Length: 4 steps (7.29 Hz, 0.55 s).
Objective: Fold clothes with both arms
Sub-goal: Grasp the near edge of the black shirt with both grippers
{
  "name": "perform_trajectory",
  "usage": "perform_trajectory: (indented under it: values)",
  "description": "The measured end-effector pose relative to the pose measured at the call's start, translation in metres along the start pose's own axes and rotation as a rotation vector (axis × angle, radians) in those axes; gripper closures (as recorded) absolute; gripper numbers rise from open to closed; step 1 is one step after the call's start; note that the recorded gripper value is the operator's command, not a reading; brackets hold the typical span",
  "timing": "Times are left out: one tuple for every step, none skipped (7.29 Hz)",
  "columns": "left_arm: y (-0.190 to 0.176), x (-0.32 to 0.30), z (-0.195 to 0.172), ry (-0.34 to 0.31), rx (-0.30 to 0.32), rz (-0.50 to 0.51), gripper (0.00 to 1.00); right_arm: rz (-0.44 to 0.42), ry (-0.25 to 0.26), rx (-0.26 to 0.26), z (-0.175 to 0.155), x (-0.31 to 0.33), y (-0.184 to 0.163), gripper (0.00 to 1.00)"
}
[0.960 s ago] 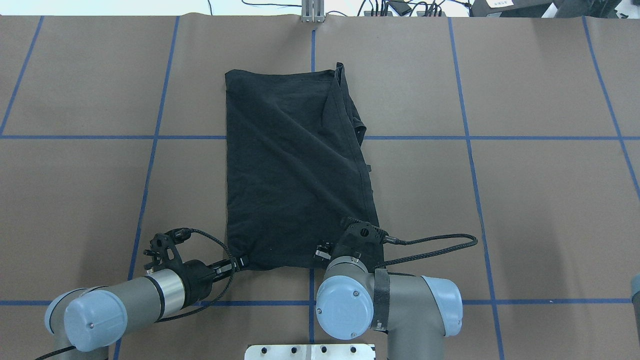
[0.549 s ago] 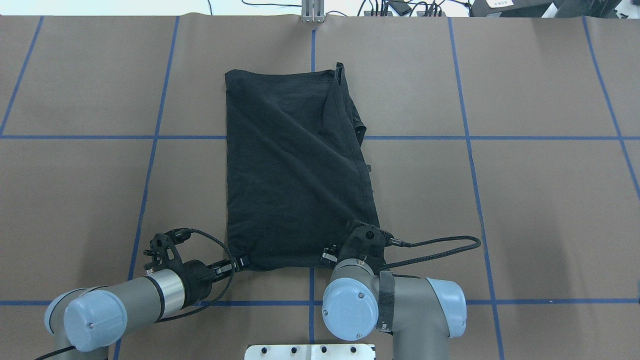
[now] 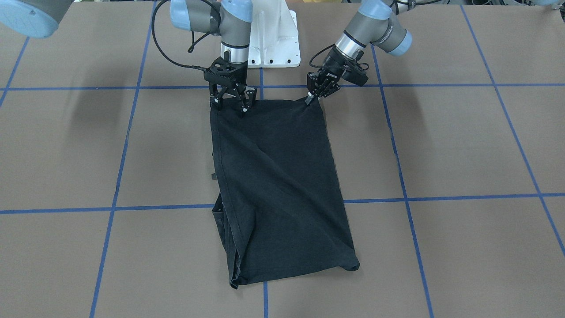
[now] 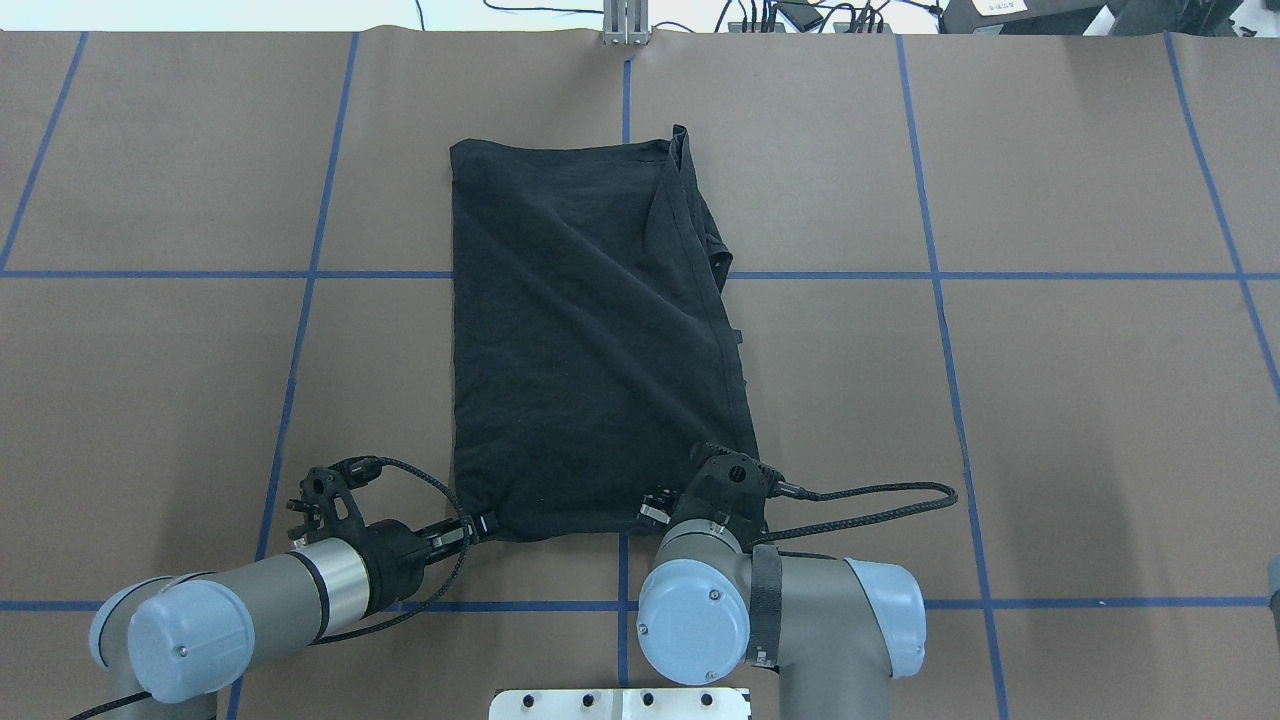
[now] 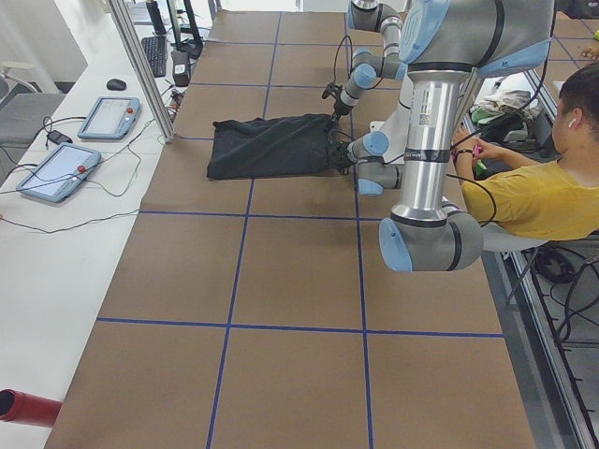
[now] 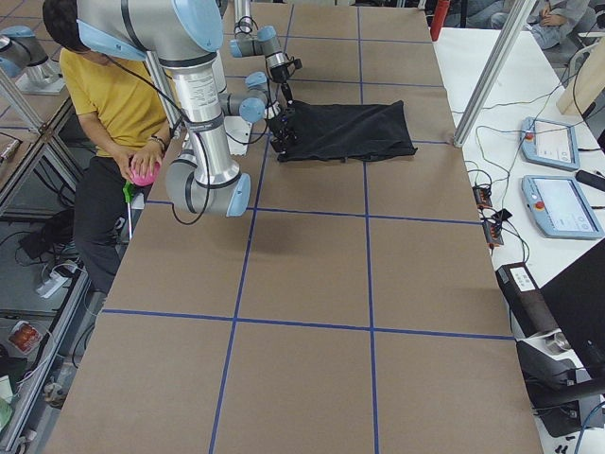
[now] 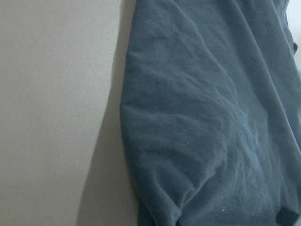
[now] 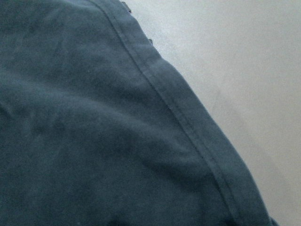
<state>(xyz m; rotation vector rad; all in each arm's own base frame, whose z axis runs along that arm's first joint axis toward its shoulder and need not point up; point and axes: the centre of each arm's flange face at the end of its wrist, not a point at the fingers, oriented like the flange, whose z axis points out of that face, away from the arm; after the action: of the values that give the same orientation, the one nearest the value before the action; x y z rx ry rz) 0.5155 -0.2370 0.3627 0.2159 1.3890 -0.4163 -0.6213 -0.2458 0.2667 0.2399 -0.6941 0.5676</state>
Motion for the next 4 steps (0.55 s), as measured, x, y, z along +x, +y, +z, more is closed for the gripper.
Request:
perform_trajectory:
  values:
    - [0.0,0.0,0.0,0.0,0.0,0.0,1.0,0.007,-0.008,-0.001,-0.0041,-0.004,-0.0003,1.0]
    - [0.0,0.0,0.0,0.0,0.0,0.0,1.0,0.008,-0.011,-0.001,-0.0062,-0.0062,-0.0022,1.0]
    - [0.0,0.0,0.0,0.0,0.0,0.0,1.0,0.004,-0.011,0.0,-0.0075,-0.0067,-0.0041,1.0]
    - [0.0,0.0,0.0,0.0,0.0,0.0,1.0,0.003,-0.011,-0.001,-0.0086,-0.0069,-0.0054,1.0]
